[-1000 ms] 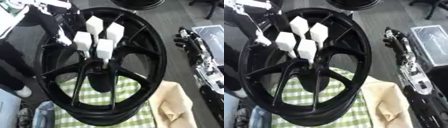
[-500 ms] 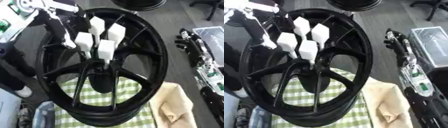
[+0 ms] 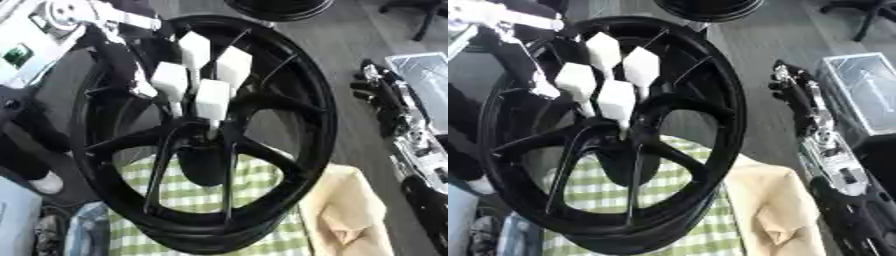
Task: Pull the pin out of the wheel hub.
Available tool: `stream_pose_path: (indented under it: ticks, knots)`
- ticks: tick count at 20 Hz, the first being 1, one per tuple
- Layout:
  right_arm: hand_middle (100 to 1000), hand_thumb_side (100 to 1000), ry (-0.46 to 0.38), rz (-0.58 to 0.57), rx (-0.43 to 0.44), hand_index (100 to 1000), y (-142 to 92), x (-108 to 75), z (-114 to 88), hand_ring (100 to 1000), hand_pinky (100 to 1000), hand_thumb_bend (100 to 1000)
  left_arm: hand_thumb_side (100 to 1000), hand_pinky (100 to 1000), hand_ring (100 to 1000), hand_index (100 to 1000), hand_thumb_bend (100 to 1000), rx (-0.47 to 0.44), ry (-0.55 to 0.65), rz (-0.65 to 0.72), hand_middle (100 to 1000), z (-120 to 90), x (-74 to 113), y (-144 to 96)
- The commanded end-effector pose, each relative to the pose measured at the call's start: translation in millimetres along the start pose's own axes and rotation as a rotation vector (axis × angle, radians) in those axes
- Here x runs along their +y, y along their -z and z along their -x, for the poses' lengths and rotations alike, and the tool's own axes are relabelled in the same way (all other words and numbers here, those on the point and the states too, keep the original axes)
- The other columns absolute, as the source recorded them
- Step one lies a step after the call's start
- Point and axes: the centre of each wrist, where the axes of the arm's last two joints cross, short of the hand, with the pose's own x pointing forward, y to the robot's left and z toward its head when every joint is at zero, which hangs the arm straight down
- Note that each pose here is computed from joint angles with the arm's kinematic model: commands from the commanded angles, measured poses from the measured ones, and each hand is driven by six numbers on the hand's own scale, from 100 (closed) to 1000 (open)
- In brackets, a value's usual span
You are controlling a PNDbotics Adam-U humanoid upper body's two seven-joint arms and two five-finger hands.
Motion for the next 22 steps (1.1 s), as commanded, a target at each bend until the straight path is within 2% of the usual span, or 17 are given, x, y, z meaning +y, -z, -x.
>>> stream_pose_path:
  ticks: [1,2,7,13,18,22]
  knots:
    - [661,585,-0.003,-0.004,-0.018,799,2.4,-2.6,-6.2,717,788,162,114,794,700,665,278,0.015,-0.007,-0.036,596,-0.3,9.8,-9.0]
    - [661,585,-0.003,-0.005,-0.018,799,2.4,-2.6,-6.2,717,787,162,100,786,683,604,255,0.014,-0.012,-0.036,567,-0.8,9.9,-9.1]
    - [662,587,-0.004,-0.004,-0.018,800,2.4,-2.9,-6.0,717,787,160,100,759,637,451,203,0.002,-0.017,-0.035,495,-3.7,9.9,-10.6]
    - [662,590,-0.007,-0.002,-0.014,800,1.8,-4.5,-5.1,717,788,156,100,745,618,339,218,0.007,0.009,-0.063,464,-6.2,15.5,-25.1]
    - [662,591,-0.01,-0.001,-0.012,800,1.6,-5.5,-4.7,717,788,154,100,738,608,307,268,0.036,0.041,-0.127,447,-6.5,26.2,-50.5]
    - [662,591,-0.012,0.002,-0.015,800,1.6,-6.8,-5.5,717,788,152,100,737,605,306,272,0.064,0.033,-0.219,440,-0.3,33.4,-77.5]
